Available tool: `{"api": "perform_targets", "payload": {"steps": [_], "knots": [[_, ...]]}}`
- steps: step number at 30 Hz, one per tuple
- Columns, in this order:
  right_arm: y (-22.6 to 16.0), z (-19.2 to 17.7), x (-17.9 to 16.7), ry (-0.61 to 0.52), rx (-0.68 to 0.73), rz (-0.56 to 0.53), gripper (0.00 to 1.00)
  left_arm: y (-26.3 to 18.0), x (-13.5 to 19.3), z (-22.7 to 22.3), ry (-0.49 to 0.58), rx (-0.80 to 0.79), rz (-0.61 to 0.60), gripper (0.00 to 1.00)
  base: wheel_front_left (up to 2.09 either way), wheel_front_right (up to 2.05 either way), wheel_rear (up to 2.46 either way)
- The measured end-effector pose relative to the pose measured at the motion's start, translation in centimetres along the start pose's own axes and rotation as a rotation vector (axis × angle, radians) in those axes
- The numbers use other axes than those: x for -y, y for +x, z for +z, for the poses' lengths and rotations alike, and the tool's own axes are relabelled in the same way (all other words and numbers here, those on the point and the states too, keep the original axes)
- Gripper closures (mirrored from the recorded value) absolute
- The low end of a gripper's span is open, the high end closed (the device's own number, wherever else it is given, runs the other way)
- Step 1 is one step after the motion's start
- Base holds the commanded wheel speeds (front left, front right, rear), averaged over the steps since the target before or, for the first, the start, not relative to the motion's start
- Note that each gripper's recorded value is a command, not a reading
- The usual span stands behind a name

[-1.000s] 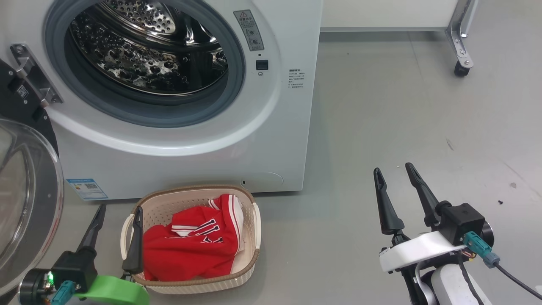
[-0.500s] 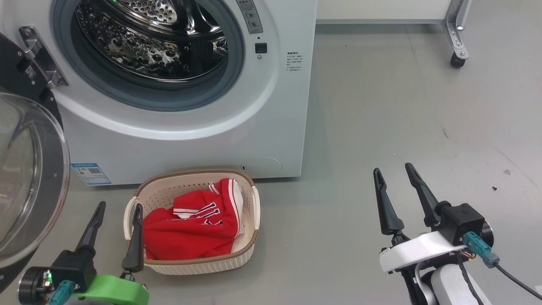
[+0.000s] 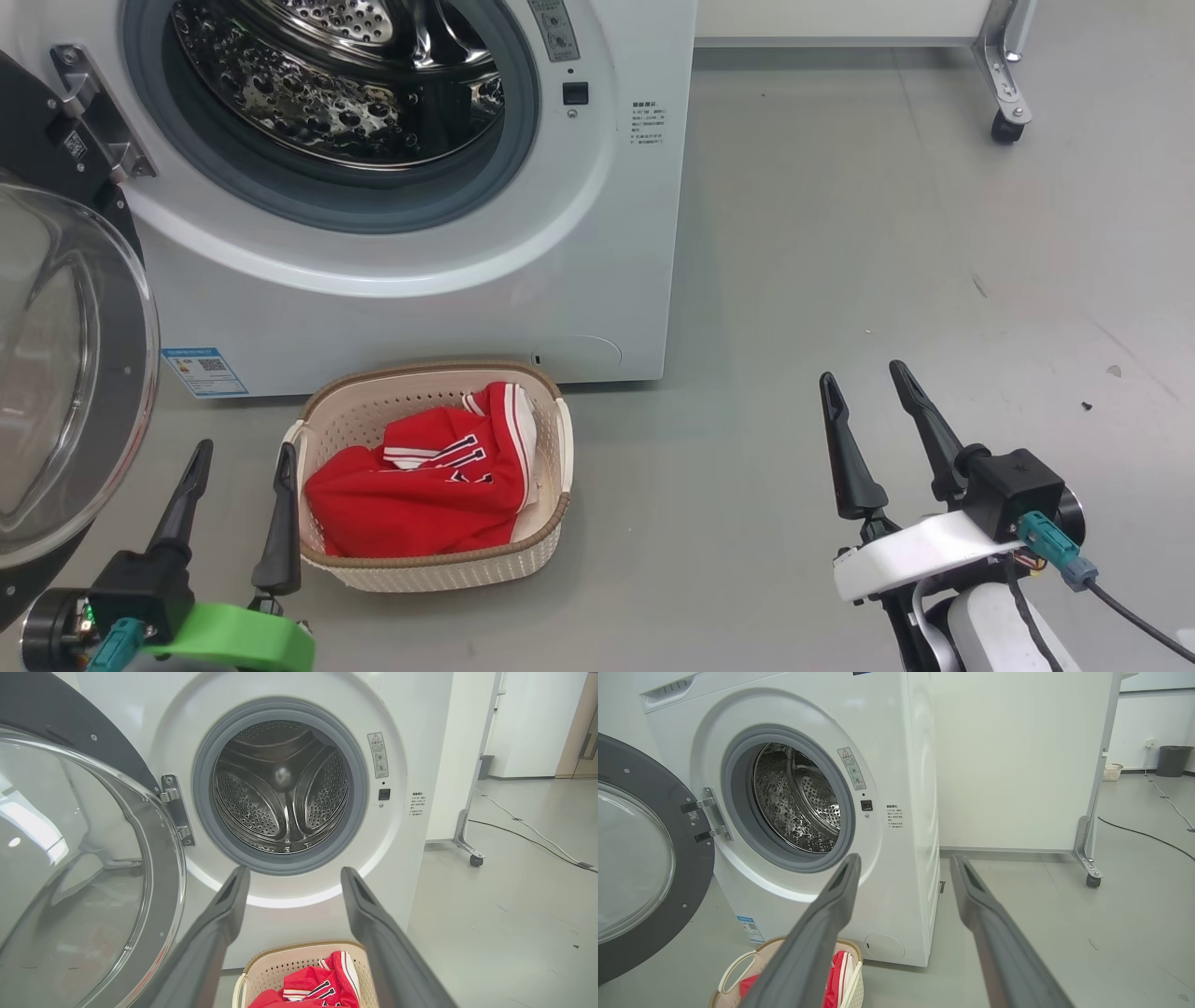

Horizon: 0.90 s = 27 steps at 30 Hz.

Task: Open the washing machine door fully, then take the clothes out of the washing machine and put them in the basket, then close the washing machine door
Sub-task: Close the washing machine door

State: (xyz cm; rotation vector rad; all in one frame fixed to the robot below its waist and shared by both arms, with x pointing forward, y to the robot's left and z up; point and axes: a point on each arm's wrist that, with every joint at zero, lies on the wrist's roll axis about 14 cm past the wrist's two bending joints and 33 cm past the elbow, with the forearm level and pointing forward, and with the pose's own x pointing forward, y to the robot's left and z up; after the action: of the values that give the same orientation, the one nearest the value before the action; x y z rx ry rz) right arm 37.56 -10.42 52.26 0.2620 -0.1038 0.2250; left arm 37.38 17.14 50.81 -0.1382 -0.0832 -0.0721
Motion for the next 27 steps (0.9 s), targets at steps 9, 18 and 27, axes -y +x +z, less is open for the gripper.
{"api": "perform_targets", "payload": {"steps": [9, 18, 27], "knots": [[0.04, -0.13, -0.09, 0.000, -0.004, 0.003, 0.00, -0.10, -0.47, 0.08, 0.002, 0.002, 0.014, 0.00, 0.00, 0.00, 0.00], [0.04, -0.28, -0.15, 0.001, -0.008, 0.005, 0.00, -0.25, -0.38, -0.07, 0.002, -0.003, 0.010, 0.00, 0.00, 0.00, 0.00], [0.04, -0.33, -0.12, 0.002, -0.010, 0.006, 0.00, -0.26, -0.44, -0.20, 0.001, -0.006, 0.014, 0.00, -0.07, 0.13, -0.07]]}}
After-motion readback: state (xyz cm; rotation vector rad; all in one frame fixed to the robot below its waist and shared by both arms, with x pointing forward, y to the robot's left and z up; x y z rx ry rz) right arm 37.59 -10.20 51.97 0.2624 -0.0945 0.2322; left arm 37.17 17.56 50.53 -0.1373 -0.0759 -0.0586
